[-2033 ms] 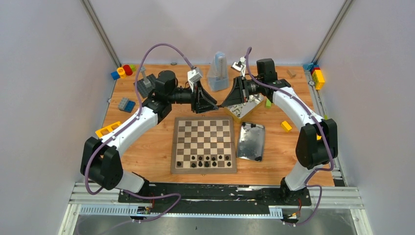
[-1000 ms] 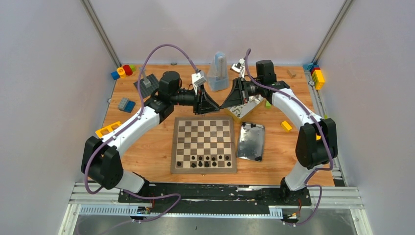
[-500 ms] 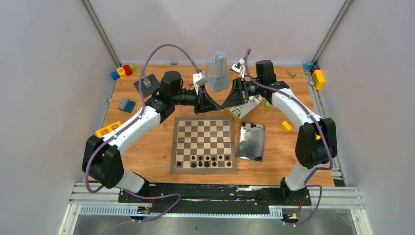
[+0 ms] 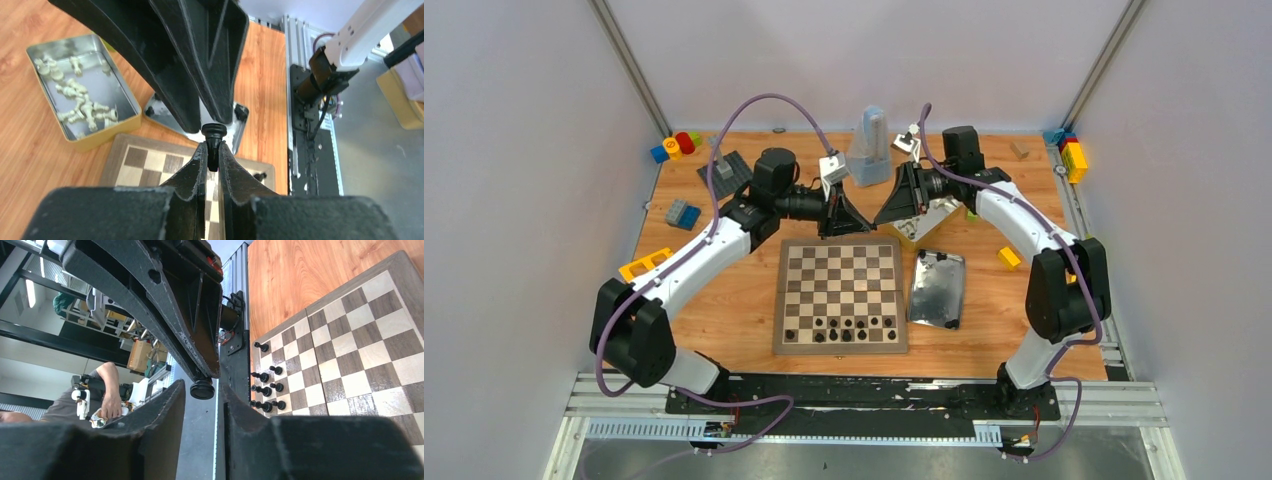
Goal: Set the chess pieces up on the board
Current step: Place the chess piece on the chessboard.
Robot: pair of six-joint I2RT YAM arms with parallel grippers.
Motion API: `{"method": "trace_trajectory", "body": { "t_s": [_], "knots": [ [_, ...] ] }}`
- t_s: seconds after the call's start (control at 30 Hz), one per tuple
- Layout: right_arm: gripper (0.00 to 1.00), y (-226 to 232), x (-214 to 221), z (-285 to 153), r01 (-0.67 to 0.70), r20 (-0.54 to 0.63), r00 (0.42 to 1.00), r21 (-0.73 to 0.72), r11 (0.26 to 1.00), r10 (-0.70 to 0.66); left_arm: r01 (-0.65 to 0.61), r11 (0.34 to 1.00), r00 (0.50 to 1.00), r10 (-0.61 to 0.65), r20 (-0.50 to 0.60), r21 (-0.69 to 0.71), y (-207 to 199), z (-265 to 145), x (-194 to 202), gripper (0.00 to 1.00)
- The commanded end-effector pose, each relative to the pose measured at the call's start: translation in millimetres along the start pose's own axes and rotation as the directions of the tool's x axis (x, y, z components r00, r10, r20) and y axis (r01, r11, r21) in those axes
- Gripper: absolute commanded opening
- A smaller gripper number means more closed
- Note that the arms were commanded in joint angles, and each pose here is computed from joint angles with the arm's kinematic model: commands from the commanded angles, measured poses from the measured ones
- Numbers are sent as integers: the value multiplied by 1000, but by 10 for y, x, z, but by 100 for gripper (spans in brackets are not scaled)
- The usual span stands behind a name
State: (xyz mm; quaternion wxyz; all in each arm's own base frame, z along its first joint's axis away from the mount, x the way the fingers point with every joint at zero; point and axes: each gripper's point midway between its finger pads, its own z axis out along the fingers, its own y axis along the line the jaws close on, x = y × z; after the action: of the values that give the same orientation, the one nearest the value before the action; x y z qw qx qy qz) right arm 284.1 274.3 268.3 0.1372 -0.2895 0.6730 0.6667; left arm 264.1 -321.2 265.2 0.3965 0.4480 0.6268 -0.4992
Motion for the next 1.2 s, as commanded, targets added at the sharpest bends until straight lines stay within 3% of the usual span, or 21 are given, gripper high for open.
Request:
{"method": "trace_trajectory", "body": {
  "t_s": [0.0, 0.27, 0.43, 0.53, 0.83, 0.97, 1.17],
  "knots": [
    [34, -24, -94, -74, 75, 27, 997, 28, 997, -76, -100, 995, 994, 101, -39, 30, -197, -132, -22, 0],
    [37, -59, -166, -391, 143, 82, 984, 149, 978, -157, -115, 993, 947, 107, -302, -9, -270, -434, 549, 0],
    [35, -161, -94, -702, 217, 100, 962, 297, 930, -256, -190, 979, 800, 111, -589, -74, -223, -701, 1057, 0],
    [35, -204, 3, -862, 237, 108, 950, 362, 901, -294, -190, 978, 711, 79, -699, -82, -297, -811, 1307, 0],
    [34, -285, 352, -1221, 229, 128, 934, 506, 831, -335, -259, 960, 523, 51, -851, -102, -359, -940, 1530, 0],
    [33, -267, 354, -1358, 236, 130, 922, 560, 794, -365, -272, 961, 497, 98, -862, -48, -455, -733, 1480, 0],
    [32, -325, 324, -1612, 196, 159, 917, 620, 760, -366, -300, 949, 366, 209, -907, 98, -613, -342, 1504, 1]
  ]
}}
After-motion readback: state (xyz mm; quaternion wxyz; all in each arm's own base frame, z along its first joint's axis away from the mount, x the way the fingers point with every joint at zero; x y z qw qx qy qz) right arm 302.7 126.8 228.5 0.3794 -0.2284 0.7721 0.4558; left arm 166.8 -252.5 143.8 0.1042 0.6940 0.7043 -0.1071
